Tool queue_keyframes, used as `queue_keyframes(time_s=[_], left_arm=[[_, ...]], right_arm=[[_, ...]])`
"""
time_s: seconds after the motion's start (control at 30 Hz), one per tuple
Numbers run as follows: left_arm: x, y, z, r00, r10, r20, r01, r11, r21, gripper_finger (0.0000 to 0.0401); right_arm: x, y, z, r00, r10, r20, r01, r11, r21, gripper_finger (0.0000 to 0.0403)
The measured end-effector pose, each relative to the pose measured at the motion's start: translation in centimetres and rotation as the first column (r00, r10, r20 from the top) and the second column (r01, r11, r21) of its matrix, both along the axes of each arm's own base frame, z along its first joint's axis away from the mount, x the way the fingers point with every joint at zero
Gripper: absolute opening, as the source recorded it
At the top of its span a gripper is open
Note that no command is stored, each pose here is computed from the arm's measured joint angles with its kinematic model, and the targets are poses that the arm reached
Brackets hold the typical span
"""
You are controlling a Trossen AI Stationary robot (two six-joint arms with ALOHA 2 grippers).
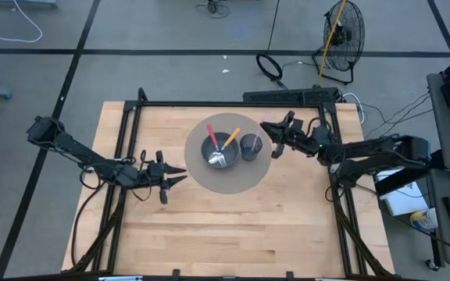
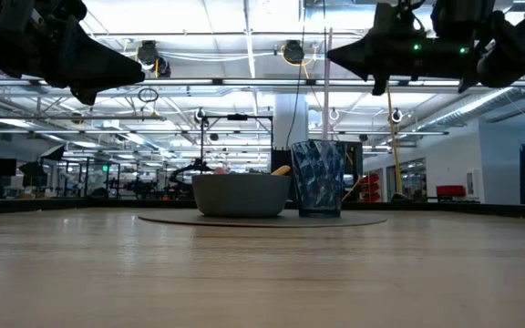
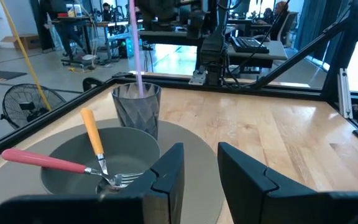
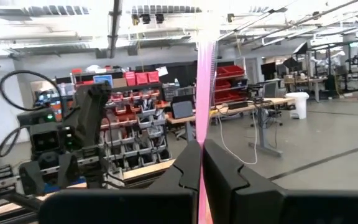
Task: Pick & Place Utensil
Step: Put the pink straw into the dark blue glass
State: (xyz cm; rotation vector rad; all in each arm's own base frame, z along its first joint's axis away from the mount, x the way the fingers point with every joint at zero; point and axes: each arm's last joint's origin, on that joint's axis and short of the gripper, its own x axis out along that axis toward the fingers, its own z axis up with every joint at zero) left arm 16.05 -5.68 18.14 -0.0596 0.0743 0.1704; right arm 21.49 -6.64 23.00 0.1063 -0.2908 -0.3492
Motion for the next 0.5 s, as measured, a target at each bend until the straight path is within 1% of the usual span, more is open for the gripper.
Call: queue_keyframes(time_s=[0.17,0.5], left_arm=[[0.0,0.0,0.0,1.000,0.000,0.000,0.000,1.000,0.000,0.0104],[0.0,0.0,-0.1,1.000,0.000,-0.005,0.000,1.000,0.002,0.0104]], right_arm=[[0.4,-0.8,-1.1,0.999,-0.018,-0.038,0.020,0.999,0.046,0.0002],[1.1,-1.2,-2.4,0.997,-0.022,-0.073,0.026,0.998,0.057,0.0002]])
